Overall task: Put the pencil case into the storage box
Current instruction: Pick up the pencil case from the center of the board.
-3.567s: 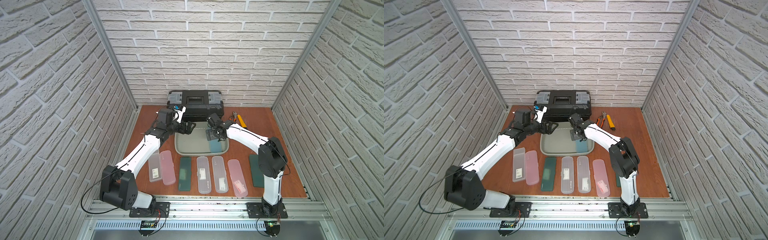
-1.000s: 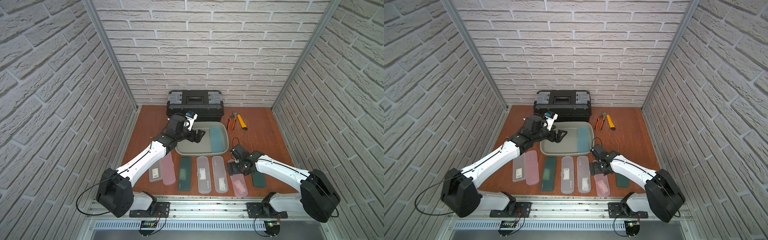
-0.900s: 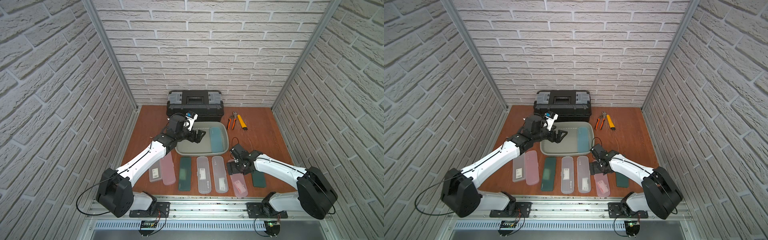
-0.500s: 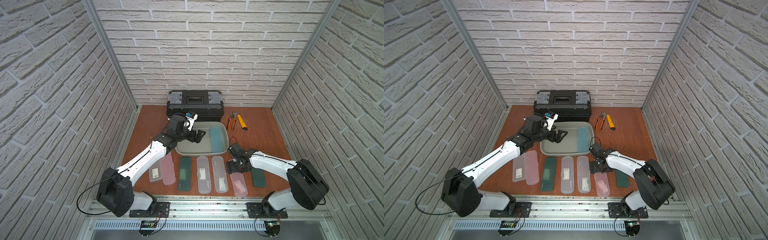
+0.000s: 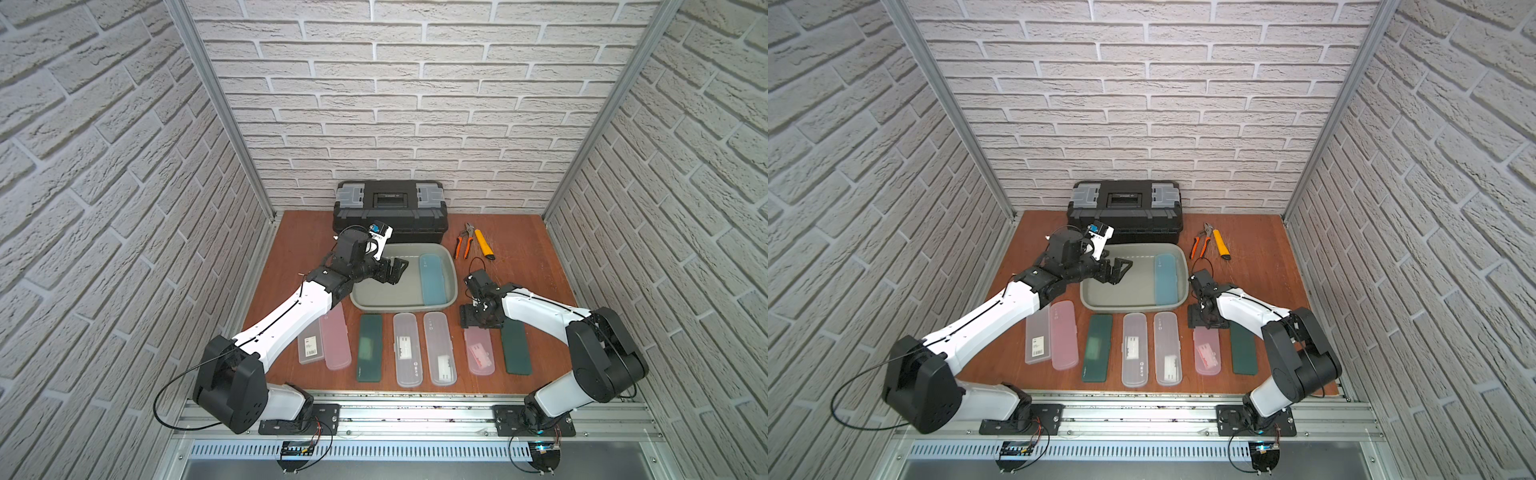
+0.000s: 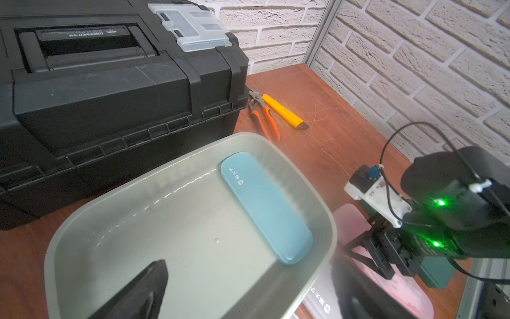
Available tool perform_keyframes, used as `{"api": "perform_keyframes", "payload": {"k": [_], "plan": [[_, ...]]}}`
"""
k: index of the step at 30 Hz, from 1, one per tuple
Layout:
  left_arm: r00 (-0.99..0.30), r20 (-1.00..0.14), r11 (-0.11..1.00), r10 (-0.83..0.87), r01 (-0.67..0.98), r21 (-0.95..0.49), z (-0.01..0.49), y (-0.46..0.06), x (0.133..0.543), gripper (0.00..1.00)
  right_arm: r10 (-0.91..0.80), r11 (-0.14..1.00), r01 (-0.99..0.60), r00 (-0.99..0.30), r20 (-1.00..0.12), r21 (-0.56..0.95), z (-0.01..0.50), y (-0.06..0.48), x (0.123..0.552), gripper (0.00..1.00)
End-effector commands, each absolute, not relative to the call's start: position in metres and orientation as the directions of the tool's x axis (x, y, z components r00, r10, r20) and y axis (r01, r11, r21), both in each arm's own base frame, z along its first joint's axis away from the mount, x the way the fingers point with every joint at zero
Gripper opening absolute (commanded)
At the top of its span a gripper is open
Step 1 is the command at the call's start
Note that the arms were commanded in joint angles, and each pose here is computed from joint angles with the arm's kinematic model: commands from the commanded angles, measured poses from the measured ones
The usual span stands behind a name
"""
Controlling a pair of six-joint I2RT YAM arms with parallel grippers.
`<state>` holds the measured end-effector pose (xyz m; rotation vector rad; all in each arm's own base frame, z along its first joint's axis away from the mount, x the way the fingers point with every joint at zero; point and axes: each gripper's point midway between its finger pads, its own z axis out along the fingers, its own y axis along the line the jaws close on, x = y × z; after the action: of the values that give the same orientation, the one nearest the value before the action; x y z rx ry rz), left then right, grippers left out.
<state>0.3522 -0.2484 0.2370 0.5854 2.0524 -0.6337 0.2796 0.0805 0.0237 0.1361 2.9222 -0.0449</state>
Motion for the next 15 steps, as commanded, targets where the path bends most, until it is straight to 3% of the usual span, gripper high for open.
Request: {"api": "perform_keyframes", "payload": {"k": [1,6,15], "plan": [[-0.445,-0.881,0.735,0.159,0.649,-0.196,0.251,-0.249,0.349,0.98,0.07,0.997,0.076,-0.969,-0.239,-0.015,0.031,0.081,0.299,0.82],[-0.431,-0.883,0.711,0.186,0.679,-0.182,0.249,-0.258,0.341,0.98,0.093,0.994,0.103,-0.964,-0.248,-0.025,0.046,0.077,0.298,0.94],[-0.428,-0.882,0.718,0.196,0.676,-0.168,0.248,-0.259,0.341,0.99,0.186,0.982,0.185,-0.954,-0.233,0.029,0.057,0.078,0.244,0.94]]}}
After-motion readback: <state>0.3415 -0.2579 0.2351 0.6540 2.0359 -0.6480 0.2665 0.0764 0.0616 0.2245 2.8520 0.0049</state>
